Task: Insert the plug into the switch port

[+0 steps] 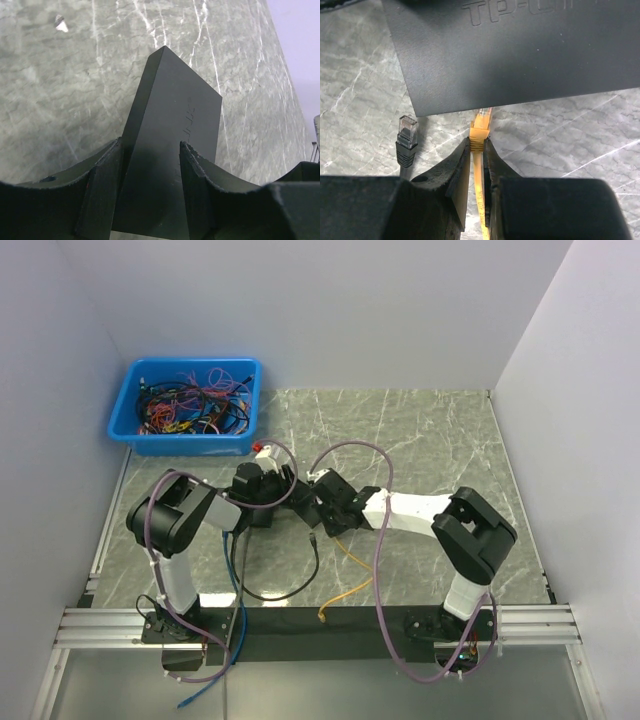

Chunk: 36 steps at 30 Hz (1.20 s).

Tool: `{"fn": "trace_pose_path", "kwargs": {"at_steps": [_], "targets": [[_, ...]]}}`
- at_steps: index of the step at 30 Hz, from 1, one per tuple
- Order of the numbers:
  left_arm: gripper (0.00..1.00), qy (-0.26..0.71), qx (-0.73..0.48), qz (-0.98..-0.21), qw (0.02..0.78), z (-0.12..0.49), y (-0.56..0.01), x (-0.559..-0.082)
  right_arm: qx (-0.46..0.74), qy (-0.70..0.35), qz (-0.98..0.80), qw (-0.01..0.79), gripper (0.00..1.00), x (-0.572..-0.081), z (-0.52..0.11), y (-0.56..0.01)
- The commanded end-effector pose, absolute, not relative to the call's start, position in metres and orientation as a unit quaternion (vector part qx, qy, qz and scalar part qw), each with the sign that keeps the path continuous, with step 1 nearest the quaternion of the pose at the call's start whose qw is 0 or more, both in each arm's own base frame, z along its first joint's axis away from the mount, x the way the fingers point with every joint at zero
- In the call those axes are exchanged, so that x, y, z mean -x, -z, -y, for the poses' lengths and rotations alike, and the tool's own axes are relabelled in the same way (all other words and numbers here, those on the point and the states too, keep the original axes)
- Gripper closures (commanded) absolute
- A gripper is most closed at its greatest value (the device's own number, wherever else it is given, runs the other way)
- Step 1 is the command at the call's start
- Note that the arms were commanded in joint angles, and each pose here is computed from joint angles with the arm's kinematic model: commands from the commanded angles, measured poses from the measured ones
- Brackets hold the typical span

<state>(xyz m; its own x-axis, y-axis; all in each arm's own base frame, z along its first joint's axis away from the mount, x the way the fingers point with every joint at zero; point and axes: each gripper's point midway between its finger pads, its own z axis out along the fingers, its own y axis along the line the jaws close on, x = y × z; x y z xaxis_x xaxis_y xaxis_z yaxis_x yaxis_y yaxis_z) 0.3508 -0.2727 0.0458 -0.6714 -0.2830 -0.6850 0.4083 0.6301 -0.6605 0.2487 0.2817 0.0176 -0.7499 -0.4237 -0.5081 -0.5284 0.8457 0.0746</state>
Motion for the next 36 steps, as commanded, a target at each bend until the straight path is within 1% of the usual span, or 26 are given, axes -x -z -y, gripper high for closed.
{"fn": "trace_pose_path", "kwargs": {"at_steps": [1, 5, 7, 12, 23, 30, 33, 35, 36], "targets": [[0.47, 0.496, -0.109, -0.794, 0.334, 0.302, -0.044, -0.31, 0.248, -0.195, -0.876, 0.365, 1.0, -0.288, -0.327, -0.072], [0.47, 0.505, -0.129, -0.787, 0.331, 0.305, -0.044, -0.306, 0.262, -0.207, -0.87, 0.363, 1.0, -0.277, -0.324, -0.075], [0.47, 0.504, -0.139, -0.786, 0.331, 0.305, -0.042, -0.304, 0.259, -0.214, -0.864, 0.375, 1.0, -0.279, -0.325, -0.08], [0.48, 0.501, -0.149, -0.785, 0.332, 0.301, -0.039, -0.298, 0.262, -0.223, -0.863, 0.368, 1.0, -0.271, -0.323, -0.078], [0.5, 0.515, -0.166, -0.776, 0.323, 0.302, -0.032, -0.288, 0.256, -0.204, -0.867, 0.377, 1.0, -0.278, -0.318, -0.078], [0.51, 0.54, -0.2, -0.75, 0.326, 0.305, -0.038, -0.273, 0.273, -0.246, -0.844, 0.39, 1.0, -0.28, -0.324, -0.099], [0.53, 0.551, -0.214, -0.74, 0.322, 0.308, -0.04, -0.268, 0.273, -0.268, -0.843, 0.379, 1.0, -0.282, -0.325, -0.097], [0.53, 0.556, -0.218, -0.737, 0.316, 0.308, -0.038, -0.265, 0.268, -0.263, -0.848, 0.374, 1.0, -0.288, -0.324, -0.092], [0.55, 0.557, -0.22, -0.736, 0.316, 0.309, -0.039, -0.264, 0.267, -0.259, -0.852, 0.368, 1.0, -0.288, -0.323, -0.087]]}}
